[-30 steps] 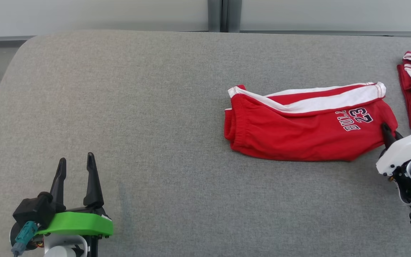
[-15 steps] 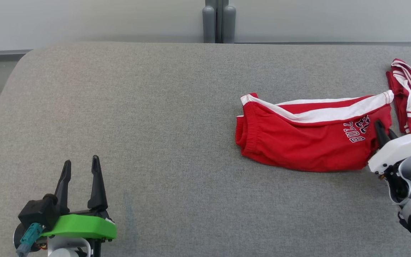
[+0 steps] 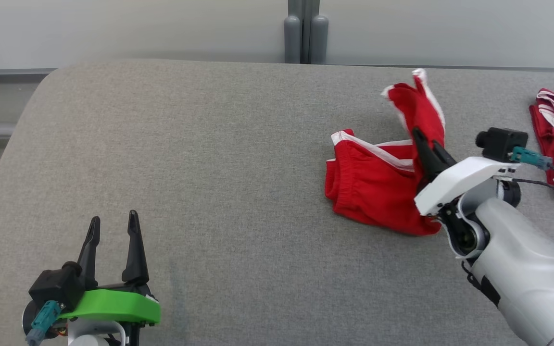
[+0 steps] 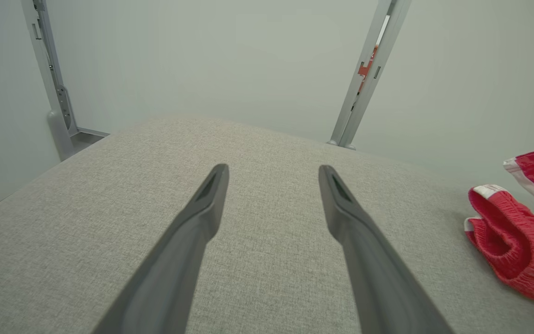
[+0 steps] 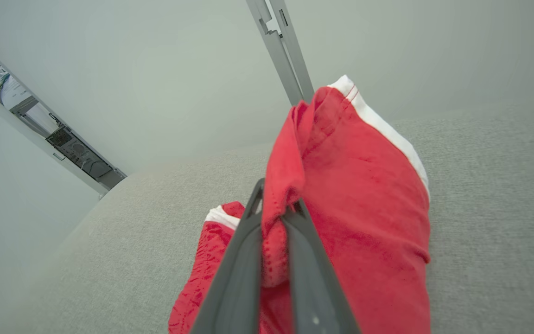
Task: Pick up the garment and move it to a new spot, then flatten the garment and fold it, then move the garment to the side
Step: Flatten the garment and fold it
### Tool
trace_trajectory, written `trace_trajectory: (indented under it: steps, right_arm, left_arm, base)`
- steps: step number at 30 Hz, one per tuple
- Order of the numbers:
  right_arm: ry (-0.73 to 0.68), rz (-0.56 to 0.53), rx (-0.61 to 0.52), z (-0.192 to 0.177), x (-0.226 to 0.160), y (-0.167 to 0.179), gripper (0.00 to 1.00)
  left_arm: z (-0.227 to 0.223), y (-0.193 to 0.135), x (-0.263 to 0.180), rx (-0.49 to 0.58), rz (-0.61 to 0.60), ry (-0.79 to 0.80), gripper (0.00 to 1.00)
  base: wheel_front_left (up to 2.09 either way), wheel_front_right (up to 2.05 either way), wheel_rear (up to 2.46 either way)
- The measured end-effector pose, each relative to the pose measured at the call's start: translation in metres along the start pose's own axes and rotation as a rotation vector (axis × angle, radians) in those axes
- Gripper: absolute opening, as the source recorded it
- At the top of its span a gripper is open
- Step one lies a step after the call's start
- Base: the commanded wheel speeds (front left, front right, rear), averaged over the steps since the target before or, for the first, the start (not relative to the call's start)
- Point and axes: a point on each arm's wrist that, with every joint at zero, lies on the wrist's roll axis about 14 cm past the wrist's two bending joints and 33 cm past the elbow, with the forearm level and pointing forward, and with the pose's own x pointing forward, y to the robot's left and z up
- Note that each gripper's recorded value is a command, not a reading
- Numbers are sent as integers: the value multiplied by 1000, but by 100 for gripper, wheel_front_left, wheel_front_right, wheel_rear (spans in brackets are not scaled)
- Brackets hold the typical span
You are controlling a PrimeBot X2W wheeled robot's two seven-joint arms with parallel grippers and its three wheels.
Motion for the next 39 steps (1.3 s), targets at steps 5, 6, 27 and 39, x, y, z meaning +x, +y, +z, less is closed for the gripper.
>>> trace_trajectory:
  steps: [5,6,27,39]
  right_arm:
    - [24,125,3,-13,9,48,0]
    - [34,145,2,-18,9,55,0]
    - [42,110,-29,-34,-19,39,100]
    - [26,-19,-165,-28,-24,-15,0]
  left_arm:
    - [3,7,-6,-4,23,-7,100]
    - [4,9,-7,-5,29,-9,100]
    - [4,7,-13,-13,31,-11,100]
    - [-3,-1,-10,-3,2,13,100]
  base:
    - [0,0,0]
    - [0,0,0]
    - [0,0,0]
    - [0,0,0]
